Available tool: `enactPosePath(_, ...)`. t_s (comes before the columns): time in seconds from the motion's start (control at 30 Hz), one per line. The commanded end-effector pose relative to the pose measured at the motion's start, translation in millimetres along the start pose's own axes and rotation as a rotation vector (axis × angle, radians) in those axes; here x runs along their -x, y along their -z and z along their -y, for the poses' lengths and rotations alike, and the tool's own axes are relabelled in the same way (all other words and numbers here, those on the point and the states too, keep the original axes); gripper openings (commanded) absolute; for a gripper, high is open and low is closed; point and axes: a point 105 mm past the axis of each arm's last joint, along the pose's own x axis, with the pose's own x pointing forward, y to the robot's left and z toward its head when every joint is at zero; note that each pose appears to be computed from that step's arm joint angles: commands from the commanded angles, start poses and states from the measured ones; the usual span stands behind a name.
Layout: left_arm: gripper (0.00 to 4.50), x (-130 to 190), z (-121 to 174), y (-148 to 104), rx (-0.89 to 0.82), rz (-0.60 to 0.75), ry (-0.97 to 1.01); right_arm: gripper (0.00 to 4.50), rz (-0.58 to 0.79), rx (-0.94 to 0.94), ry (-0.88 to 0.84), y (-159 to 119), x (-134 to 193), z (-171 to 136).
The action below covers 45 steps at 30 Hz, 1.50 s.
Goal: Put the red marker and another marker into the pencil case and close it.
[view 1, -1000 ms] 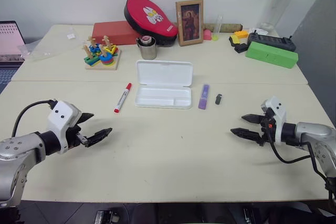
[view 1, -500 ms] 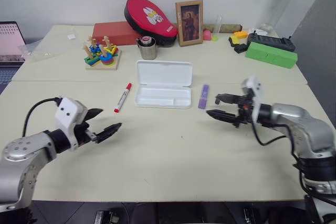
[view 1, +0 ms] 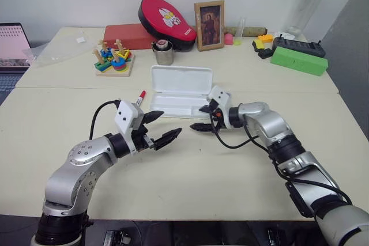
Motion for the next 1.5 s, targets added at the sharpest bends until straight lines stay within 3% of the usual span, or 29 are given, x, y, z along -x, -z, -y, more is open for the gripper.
enactPosePath(0.03,4.5,-4,2,-12,-0.021,0.066,-0.012,3.14,-0.033,0.047,0.004,0,-8,4)
enactPosePath(0.37,4.5,0,1,-13,-0.003,0.085,-0.055,0.56,-0.012,0.074,-0.016,-8,-14,5)
enactPosePath(0.47,4.5,2,-1,-12,-0.004,0.079,-0.068,0.04,0.005,0.084,-0.022,-12,-13,5)
enactPosePath(0.77,4.5,15,-1,-16,-0.004,0.066,-0.08,0.04,0.06,0.167,-0.164,-14,2,-32)
enactPosePath(1.03,4.5,20,2,-12,0.002,0.03,-0.07,0.04,0.021,0.178,-0.267,9,14,-76)
enactPosePath(1.3,4.5,24,5,-7,0.013,-0.003,-0.071,0.04,0.026,0.211,-0.231,10,16,-76)
enactPosePath(1.4,4.5,41,-3,-3,0.016,-0.028,-0.133,0.52,0.066,0.201,-0.239,1,22,-75)
enactPosePath(1.5,4.5,68,-24,2,0.016,-0.064,-0.258,1.5,0.114,0.184,-0.237,-10,32,-72)
